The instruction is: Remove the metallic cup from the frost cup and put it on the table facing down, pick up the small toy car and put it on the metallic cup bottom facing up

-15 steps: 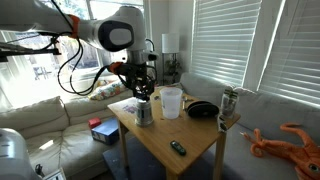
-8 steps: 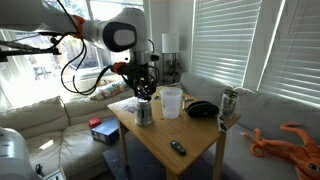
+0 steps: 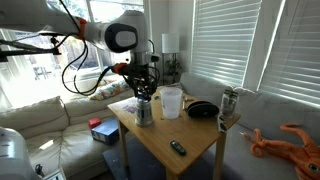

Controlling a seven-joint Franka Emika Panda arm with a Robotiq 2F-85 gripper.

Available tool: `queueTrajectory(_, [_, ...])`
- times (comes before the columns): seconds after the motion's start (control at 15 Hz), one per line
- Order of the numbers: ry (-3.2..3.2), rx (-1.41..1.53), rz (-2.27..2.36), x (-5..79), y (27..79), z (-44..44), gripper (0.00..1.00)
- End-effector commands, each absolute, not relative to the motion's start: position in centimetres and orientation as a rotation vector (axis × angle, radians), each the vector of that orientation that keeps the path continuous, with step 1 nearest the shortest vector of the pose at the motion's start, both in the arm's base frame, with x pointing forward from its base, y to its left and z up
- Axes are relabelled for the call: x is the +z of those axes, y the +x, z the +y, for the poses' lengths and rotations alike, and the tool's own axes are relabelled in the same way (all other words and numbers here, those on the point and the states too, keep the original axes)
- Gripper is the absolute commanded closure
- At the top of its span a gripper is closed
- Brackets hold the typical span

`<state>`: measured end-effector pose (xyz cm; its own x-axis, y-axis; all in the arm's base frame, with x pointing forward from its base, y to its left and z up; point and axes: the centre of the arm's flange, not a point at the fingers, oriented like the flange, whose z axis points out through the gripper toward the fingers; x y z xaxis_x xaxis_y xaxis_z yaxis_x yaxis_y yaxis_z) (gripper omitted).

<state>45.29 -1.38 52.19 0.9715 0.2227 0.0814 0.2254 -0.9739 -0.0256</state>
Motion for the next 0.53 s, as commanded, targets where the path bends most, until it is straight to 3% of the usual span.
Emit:
queueTrajectory(0.0, [-3.066,-0.084,-0.384,52.70,45.84,-1.07,0.50])
queueTrajectory(0.47, [-3.071,-0.056,-0.401,52.68,45.68,-1.02,0.50])
